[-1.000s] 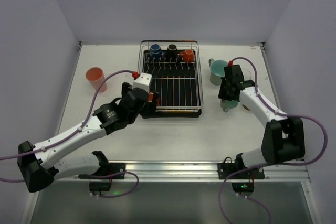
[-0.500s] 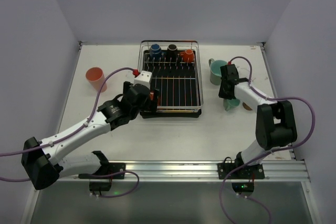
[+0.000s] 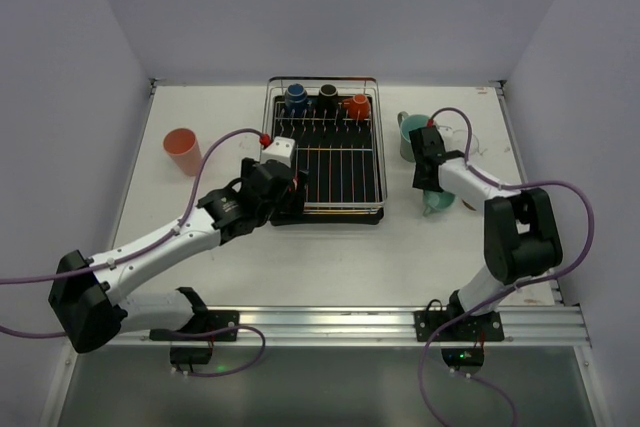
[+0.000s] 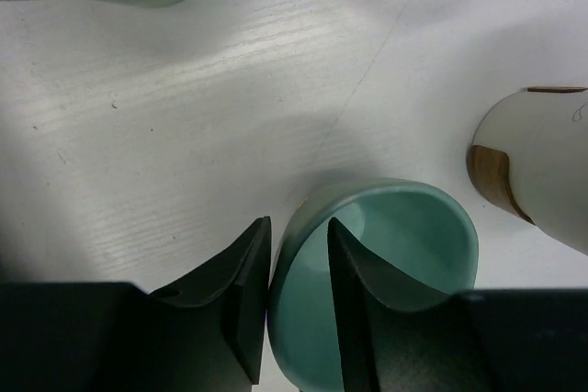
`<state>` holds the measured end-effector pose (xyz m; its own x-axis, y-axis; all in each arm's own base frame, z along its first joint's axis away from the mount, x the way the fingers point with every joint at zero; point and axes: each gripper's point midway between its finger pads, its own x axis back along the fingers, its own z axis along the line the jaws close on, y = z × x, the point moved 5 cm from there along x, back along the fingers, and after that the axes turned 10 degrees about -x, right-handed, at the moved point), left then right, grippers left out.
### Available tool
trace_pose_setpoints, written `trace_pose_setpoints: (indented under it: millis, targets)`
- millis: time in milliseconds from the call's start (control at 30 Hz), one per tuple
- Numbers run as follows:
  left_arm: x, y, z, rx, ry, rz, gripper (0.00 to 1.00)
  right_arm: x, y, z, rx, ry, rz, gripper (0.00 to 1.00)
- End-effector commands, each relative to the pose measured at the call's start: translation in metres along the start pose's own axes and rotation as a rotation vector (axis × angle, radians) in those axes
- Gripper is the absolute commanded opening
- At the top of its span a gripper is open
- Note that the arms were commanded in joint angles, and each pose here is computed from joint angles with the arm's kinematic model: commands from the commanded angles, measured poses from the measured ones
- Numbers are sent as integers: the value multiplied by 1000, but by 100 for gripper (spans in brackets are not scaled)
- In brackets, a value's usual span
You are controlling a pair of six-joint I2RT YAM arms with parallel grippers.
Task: Unload the cups from the dish rack
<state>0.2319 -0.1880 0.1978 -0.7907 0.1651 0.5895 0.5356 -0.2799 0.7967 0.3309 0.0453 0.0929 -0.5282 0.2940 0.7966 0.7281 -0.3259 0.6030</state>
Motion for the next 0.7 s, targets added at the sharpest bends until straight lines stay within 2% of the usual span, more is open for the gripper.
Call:
trace_pose_setpoints:
  millis: [0, 100, 167, 233, 300, 367, 533, 667]
  targets:
    - [3, 18, -2, 56, -12, -51, 100, 2, 4, 0, -23, 5, -26, 34]
    - [4, 22, -2, 54, -9, -54, 100, 9, 4, 2, -38, 43, -30, 37]
    - [7, 29, -3, 58, -21, -65, 100, 20, 11, 3, -54, 83, -53, 50]
    - [8, 34, -5, 56, -31, -68, 100, 30, 15, 5, -61, 123, -58, 51]
    - [10, 40, -6, 58, -42, -72, 100, 44, 26, 6, -78, 160, -90, 60]
    - [10, 41, -7, 58, -41, -68, 100, 58, 31, 6, -90, 199, -108, 62]
    - [-6, 35, -9, 36, -5, 2, 100, 87, 39, 6, -121, 298, -146, 77]
    - [-22, 36, -7, 86, 35, 21, 100, 113, 42, 4, -145, 393, -179, 88]
